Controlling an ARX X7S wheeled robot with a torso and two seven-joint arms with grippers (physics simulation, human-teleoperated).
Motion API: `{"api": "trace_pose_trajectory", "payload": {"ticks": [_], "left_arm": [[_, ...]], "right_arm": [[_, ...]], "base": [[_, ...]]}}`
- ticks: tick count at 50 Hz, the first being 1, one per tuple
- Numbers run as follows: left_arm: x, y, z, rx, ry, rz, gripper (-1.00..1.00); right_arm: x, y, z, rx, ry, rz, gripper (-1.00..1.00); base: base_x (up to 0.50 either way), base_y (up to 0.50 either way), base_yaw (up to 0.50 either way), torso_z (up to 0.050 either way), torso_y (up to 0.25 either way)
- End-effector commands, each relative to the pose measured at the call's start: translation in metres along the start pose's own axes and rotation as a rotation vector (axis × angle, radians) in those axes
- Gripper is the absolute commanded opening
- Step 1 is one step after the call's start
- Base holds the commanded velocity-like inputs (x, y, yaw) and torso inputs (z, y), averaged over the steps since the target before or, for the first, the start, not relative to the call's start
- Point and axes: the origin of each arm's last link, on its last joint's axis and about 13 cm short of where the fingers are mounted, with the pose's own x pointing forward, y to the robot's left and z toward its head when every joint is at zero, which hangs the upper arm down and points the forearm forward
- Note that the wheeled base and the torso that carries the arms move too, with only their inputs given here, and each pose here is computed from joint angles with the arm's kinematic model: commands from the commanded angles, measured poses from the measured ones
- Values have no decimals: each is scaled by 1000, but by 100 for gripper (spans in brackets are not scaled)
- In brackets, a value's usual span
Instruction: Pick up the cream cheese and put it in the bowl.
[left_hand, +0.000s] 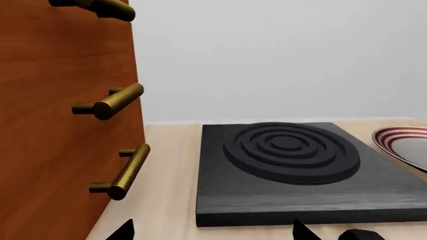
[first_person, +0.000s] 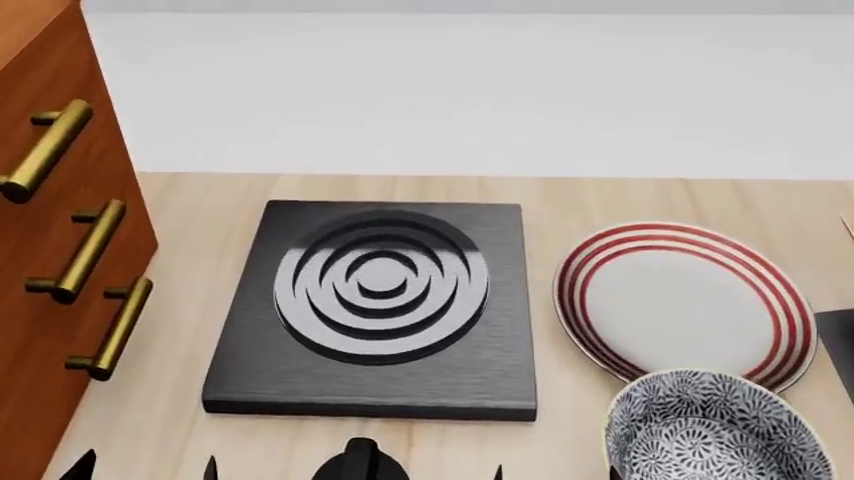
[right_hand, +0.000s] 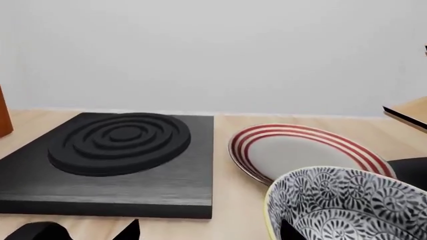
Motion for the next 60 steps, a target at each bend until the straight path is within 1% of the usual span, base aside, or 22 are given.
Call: {"api": "trace_pose_trajectory", "payload": {"ticks": [1,17,23,24,27,29,32,34,35,39,40,46,48,50,52,58,60], "left_arm": [[0,0,0,0,1,0,100],[0,0,-1,1,3,0,100],[1,0,-2,4,12,4,100],[2,0,-2,6,14,5,100],[3,-1,-3,18,21,15,100],[4,-1,-3,20,27,17,100],[5,-1,2,31,21,20,100],[5,-1,5,51,6,33,100],[5,-1,9,49,8,32,100],[3,0,19,63,12,41,100],[2,0,24,66,11,39,100],[-4,-1,48,76,9,22,100],[-7,-1,58,88,-4,20,100],[-9,-1,66,89,-10,18,100],[-10,-2,73,91,-41,23,100],[-15,-4,94,112,-68,13,100],[-14,-3,104,116,-80,20,100]], "right_arm": [[0,0,0,1,1,0,100],[0,0,0,0,1,2,100],[0,0,-1,15,-4,2,100],[1,-1,-1,13,3,-18,100],[1,-1,0,26,-1,4,100],[1,-1,-1,29,6,-1,100],[1,-1,1,31,14,1,100],[1,-2,4,26,10,0,100],[-1,-1,9,31,7,12,100],[-3,0,20,9,-1,16,100],[-3,0,25,30,-3,28,100],[-10,-2,52,25,-21,35,100],[-12,-3,60,4,-31,34,100],[-13,-4,68,12,-36,37,100],[-13,-4,73,0,-49,42,100],[-15,-6,90,-21,-73,44,100],[-17,-7,99,-13,-85,55,100]], "base": [[145,0,0,0,0],[151,0,0,0,0],[126,0,0,0,0],[0,0,0,0,0],[0,0,0,0,0],[0,0,0,0,0],[0,0,0,0,0],[0,0,0,0,0],[0,0,0,0,0],[0,0,0,0,0],[0,0,0,0,0],[0,0,0,0,2],[0,0,0,0,0],[0,0,0,0,0],[0,0,0,0,0],[0,0,0,0,0],[0,0,0,0,0]]}}
